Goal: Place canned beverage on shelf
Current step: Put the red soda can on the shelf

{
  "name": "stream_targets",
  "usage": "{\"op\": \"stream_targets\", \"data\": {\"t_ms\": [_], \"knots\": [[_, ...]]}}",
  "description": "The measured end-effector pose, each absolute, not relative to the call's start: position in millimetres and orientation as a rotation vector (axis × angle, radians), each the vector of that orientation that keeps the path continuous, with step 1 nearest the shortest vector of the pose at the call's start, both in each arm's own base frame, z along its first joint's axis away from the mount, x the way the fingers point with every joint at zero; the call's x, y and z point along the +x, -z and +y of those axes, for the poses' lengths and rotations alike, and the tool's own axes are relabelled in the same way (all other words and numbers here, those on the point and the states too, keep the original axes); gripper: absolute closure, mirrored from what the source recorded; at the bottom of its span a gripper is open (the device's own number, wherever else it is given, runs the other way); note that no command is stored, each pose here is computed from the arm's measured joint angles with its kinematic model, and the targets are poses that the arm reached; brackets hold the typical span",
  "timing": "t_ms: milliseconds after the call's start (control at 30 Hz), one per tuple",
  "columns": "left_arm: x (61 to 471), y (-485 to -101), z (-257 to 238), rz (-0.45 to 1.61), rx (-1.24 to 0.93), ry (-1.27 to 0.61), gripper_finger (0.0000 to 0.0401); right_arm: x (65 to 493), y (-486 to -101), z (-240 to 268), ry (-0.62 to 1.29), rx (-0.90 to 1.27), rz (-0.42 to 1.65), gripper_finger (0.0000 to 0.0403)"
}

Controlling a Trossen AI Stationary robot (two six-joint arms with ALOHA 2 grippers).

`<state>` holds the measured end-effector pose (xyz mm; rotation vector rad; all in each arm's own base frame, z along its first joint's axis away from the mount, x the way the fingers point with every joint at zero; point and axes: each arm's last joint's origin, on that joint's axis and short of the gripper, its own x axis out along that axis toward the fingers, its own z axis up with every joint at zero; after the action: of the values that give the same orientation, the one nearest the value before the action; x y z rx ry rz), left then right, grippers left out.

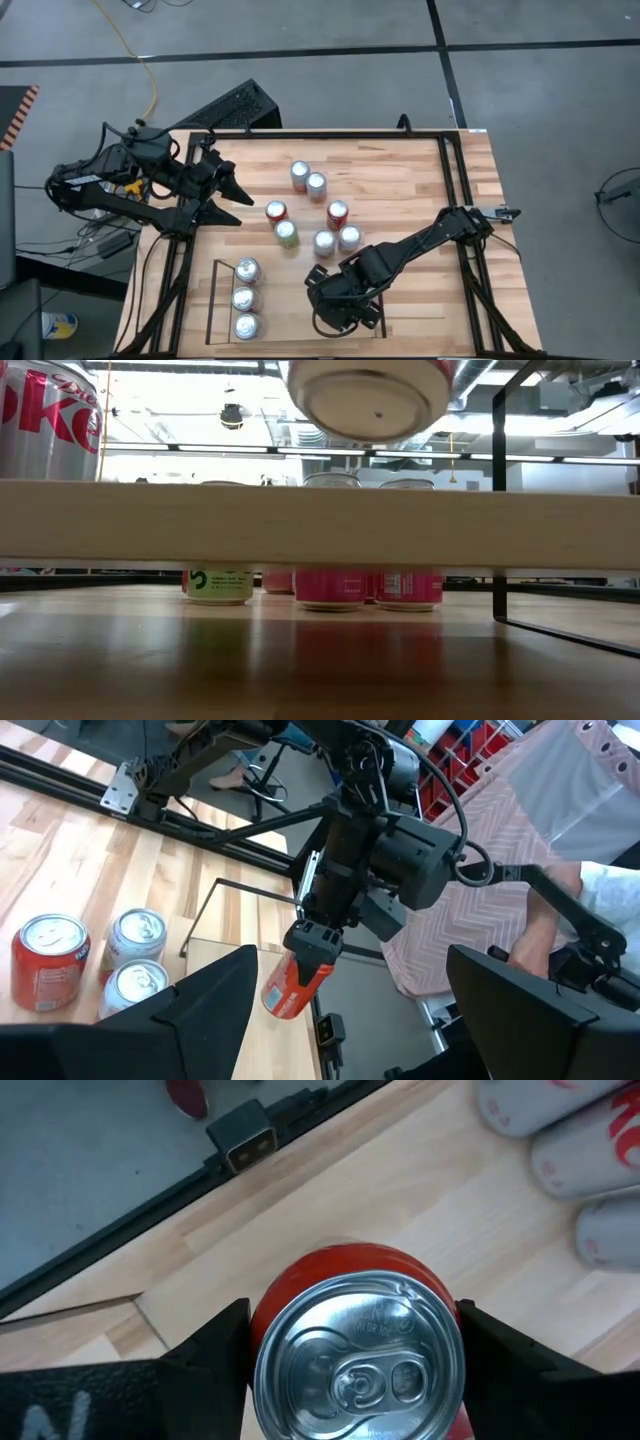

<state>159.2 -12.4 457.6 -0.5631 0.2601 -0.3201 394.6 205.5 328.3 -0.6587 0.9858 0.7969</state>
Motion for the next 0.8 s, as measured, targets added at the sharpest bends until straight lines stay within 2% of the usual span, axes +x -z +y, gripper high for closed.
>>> {"op": "stream_targets", "data": {"t_ms": [200, 333, 800], "knots": [[159.2, -457.6, -12.4, 0.260, -0.563, 0.319, 0.0092, 398.2, -309.9, 212.6, -0.824, -0.696, 1.040, 0.0145], [159.2, -457.6, -12.4, 0.258, -0.553, 0.320, 0.0092, 399.8, -311.2, 211.6, -0.836, -0.759, 1.008, 0.0145], [159.3, -457.4, -12.2, 0.256, -0.534, 0.314, 0.0092, 402.9, -301.1, 215.6, -0.898, -0.721, 1.023, 0.0142]]}}
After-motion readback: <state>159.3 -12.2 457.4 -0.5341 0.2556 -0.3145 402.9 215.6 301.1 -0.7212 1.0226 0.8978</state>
